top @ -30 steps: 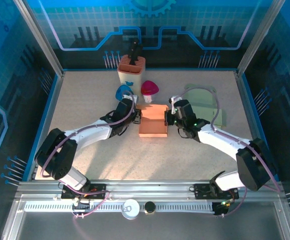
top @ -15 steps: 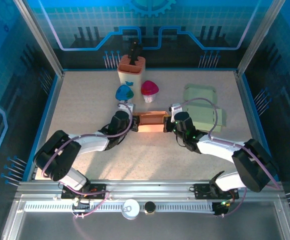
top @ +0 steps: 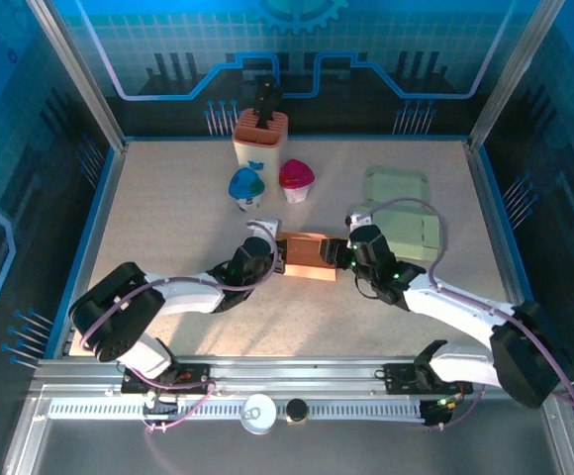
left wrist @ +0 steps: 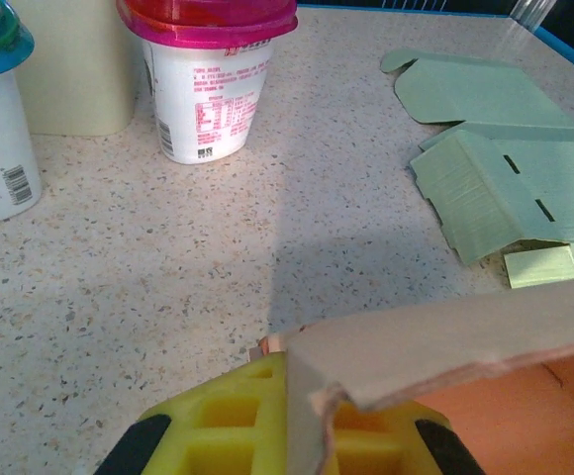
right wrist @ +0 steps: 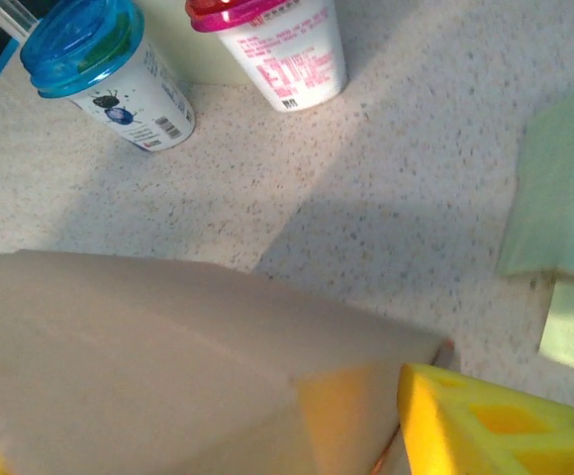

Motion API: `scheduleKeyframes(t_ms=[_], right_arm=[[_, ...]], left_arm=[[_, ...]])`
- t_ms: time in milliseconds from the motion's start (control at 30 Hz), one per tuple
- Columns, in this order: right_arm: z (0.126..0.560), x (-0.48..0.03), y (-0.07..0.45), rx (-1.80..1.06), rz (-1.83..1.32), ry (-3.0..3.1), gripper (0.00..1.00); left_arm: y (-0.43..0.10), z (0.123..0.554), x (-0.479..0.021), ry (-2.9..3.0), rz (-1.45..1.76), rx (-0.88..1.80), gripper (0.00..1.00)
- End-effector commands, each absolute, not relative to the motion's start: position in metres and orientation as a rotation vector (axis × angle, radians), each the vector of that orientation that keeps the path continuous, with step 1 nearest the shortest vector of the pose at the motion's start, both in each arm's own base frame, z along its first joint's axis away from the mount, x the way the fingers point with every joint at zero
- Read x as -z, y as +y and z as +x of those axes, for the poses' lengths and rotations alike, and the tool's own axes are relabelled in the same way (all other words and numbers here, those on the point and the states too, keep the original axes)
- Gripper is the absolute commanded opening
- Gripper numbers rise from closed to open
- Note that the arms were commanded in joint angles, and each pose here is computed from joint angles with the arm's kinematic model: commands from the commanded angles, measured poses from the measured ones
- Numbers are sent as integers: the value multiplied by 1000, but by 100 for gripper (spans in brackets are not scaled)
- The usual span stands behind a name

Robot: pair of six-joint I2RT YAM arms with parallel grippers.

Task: Fold the paper box

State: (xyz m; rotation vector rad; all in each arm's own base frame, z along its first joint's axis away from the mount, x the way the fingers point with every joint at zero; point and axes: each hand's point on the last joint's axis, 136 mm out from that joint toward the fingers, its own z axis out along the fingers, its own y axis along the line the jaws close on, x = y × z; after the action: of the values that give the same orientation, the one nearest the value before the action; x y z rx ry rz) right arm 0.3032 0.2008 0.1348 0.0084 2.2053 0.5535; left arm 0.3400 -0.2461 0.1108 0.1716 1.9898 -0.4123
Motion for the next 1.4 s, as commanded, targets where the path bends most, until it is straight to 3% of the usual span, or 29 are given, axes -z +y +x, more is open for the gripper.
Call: scheduleKeyframes(t_ms=[0,433,733,1133,1367], right_arm=[[281,-124,191,-625,160,2310,60],[245,-154,194,-965,468,2190,61],[241,-192,206,-1048,550,2126,61],[275,-219,236,-1176,768,2053,63],[287,-188,241,-1276,935,2086,50]], left_arm=[[-234,342,-115,1939,118,305,0],[-241,331,-109,1915,97,242,0],[-242,327,-106,1907,71,225,0],[-252,317,-107,1887,71,216,0],[-252,314,-106,1884,70,206,0]])
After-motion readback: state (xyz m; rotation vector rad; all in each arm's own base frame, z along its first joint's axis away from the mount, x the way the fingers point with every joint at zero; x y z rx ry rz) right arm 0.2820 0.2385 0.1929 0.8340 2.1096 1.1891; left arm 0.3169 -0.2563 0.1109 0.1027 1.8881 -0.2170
